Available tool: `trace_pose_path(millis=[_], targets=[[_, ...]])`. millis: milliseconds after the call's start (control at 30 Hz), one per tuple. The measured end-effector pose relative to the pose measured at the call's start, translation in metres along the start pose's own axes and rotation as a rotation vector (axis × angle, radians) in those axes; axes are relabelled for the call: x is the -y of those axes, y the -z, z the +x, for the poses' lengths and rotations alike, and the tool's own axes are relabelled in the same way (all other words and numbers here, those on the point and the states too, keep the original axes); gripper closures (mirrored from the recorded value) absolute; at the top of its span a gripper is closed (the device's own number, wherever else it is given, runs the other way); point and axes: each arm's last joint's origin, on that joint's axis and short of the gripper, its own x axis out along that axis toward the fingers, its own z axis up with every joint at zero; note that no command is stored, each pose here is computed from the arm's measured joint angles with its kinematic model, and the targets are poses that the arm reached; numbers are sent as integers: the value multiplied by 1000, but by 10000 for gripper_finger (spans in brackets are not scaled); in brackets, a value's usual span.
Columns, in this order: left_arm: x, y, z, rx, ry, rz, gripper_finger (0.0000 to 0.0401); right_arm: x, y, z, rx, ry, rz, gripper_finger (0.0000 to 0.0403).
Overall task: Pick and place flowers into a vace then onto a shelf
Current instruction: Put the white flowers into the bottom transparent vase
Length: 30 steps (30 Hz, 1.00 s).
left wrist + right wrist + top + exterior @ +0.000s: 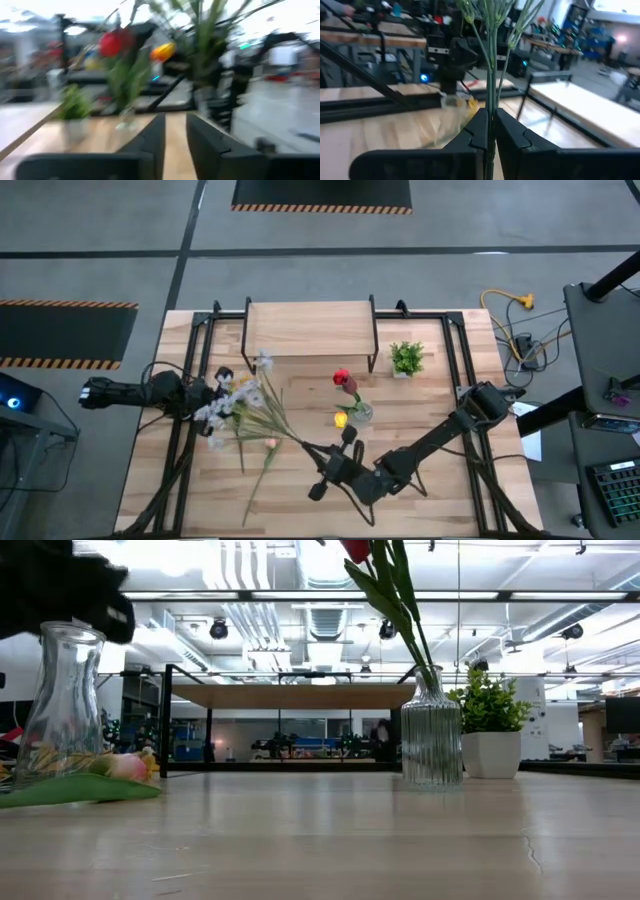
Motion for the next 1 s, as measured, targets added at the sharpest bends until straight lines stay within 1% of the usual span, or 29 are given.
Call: trace_pose_path(millis=[200,333,433,633,800,867,1000], targets=[[3,-18,-1,179,73,34,254,5,-8,15,51,-94,-38,390],[5,-23,-1,233,156,50,227,12,-9,26,58,-78,-46,390],[6,-24,1,235,203,29,219,16,-9,32,56,-62,-57,390],[5,-21,10,200,203,15,218,20,-9,38,55,-49,-61,390],[3,-26,17,270,187,53,218,24,-10,42,60,-30,-50,390],[3,-26,21,275,188,53,218,25,-10,44,60,-24,-52,390],[0,-32,37,222,193,-19,218,26,-10,46,60,-19,-53,390]])
